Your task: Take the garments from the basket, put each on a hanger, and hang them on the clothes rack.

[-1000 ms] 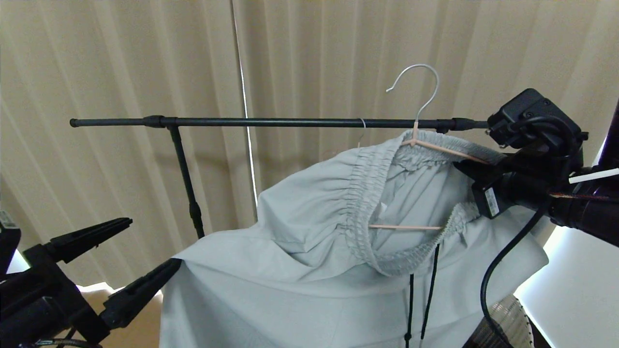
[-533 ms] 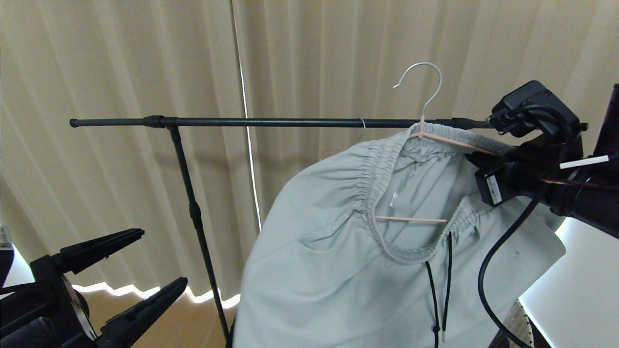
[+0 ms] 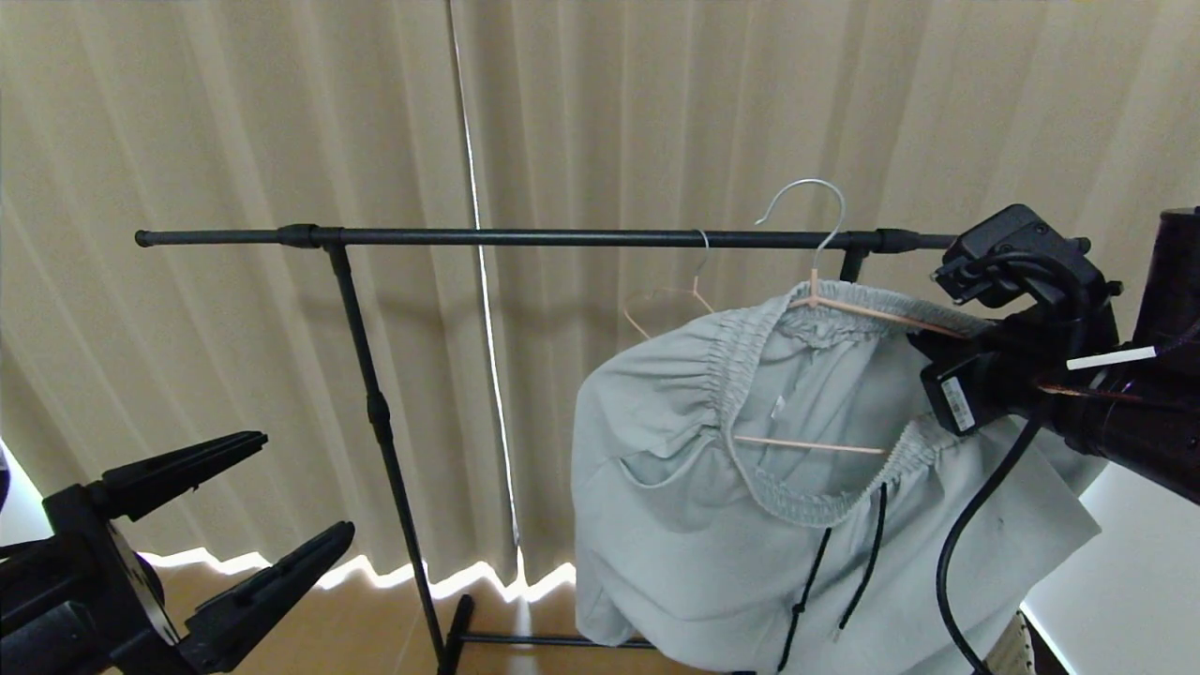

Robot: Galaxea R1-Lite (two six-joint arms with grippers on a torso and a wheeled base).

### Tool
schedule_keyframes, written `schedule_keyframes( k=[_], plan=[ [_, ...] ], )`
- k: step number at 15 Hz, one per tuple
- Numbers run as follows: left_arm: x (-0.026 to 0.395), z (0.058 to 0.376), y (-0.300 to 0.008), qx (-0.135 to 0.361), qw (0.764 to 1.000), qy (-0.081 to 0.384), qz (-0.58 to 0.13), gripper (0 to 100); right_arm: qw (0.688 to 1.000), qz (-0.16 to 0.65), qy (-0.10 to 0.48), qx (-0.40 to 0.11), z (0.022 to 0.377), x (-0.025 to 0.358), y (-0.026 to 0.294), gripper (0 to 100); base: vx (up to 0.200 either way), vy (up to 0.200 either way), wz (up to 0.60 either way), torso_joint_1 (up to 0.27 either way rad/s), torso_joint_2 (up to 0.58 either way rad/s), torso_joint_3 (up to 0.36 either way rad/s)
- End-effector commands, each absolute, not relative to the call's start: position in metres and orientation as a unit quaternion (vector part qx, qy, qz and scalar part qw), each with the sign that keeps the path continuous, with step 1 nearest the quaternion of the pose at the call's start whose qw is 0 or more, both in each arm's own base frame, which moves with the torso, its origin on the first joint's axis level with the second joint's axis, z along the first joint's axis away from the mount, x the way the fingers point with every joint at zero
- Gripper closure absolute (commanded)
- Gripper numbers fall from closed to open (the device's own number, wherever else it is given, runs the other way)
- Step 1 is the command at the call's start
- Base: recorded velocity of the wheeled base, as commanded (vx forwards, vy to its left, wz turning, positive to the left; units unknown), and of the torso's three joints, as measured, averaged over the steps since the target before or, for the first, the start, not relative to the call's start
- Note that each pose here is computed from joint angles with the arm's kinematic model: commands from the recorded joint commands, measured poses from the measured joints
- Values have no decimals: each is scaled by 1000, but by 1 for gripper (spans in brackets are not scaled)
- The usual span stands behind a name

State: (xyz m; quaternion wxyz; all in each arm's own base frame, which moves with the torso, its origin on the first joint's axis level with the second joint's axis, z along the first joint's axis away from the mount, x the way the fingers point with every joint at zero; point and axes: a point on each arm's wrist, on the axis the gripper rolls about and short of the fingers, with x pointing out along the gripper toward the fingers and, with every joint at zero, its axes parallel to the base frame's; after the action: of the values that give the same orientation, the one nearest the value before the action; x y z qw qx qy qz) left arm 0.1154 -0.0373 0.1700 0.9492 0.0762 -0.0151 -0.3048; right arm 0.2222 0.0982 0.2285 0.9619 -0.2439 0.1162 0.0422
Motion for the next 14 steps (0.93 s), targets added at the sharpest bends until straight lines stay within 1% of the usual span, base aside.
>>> schedule_keyframes(
  k=[1, 3, 14],
  plan=[
    [116, 170, -37, 77, 950, -14, -303, 0, 963, 40, 113, -242, 230, 219, 97, 100, 0, 0, 0, 0, 0, 0],
    [116, 169, -37, 77, 950, -13, -303, 0, 962, 41, 117, -243, 227, 218, 96, 100, 0, 0, 0, 0, 0, 0],
    [116, 169, -37, 78, 950, -13, -303, 0, 963, 40, 115, -239, 228, 217, 96, 100, 0, 200, 0, 4, 1, 4]
  ],
)
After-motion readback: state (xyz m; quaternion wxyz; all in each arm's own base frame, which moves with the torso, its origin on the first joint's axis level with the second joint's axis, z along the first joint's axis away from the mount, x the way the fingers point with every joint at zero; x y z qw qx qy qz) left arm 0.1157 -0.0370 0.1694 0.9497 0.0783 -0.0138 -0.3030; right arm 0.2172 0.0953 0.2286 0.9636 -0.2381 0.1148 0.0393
